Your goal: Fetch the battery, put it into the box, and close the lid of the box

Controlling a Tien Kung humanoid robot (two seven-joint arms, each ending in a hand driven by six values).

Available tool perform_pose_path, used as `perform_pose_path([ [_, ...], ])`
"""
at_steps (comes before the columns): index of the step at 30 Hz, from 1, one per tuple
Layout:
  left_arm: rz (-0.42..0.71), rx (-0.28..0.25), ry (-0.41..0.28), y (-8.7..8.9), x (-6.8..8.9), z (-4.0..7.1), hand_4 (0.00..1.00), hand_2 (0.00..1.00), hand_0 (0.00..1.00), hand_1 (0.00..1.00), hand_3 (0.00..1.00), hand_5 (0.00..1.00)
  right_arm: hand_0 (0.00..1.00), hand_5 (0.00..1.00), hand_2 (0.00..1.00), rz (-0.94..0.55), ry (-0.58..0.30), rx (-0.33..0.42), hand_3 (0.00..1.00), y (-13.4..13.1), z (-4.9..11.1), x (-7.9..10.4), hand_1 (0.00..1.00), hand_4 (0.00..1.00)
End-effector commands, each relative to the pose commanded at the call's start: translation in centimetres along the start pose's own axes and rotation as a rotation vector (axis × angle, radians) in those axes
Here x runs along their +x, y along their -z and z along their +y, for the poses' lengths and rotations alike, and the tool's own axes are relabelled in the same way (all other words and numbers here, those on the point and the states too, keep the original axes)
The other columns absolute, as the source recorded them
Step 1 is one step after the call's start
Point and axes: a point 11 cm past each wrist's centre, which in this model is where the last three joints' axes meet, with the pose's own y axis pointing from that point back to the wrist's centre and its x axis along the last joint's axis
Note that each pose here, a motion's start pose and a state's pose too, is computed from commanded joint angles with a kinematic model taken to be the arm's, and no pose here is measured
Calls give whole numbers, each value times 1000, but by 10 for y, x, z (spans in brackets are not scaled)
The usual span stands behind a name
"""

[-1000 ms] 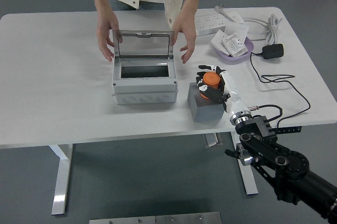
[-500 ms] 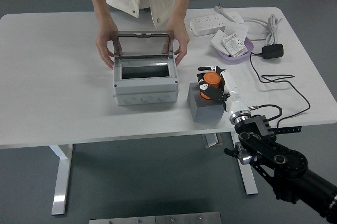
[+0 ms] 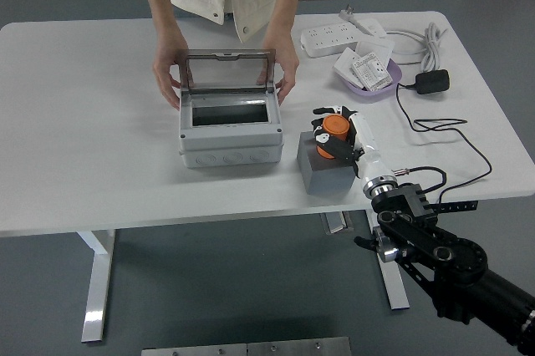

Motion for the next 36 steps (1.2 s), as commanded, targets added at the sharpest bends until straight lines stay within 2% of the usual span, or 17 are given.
perform_pose_path([
  [2, 0, 0, 0, 0, 0, 0, 622, 676, 640, 740, 771, 224, 419, 2, 362, 4, 0, 1, 396, 1, 0, 0, 368, 223],
  [3, 0, 0, 0, 0, 0, 0, 623, 679, 639, 740, 771, 227, 241, 2, 291, 6, -1, 2, 266, 1, 0, 0, 234, 2],
  [7, 1, 0, 0, 0, 0, 0, 623, 679, 639, 740, 771, 227, 241, 2, 291, 9, -3, 11, 266, 5, 0, 0, 234, 2],
  [8, 1, 0, -1, 0, 0, 0, 623, 683, 640, 741, 770, 223, 171, 2, 269, 10, -3, 14, 232, 6, 0, 0, 215, 2],
  [30, -5, -7, -4, -2, 0, 0, 626, 681, 642, 741, 769, 224, 196, 2, 264, 26, -5, 68, 218, 25, -4, 2, 213, 2],
  [36, -4, -6, -4, -2, 0, 0, 628, 682, 642, 741, 770, 227, 199, 2, 265, 94, 11, 102, 218, 40, -3, -2, 213, 2],
])
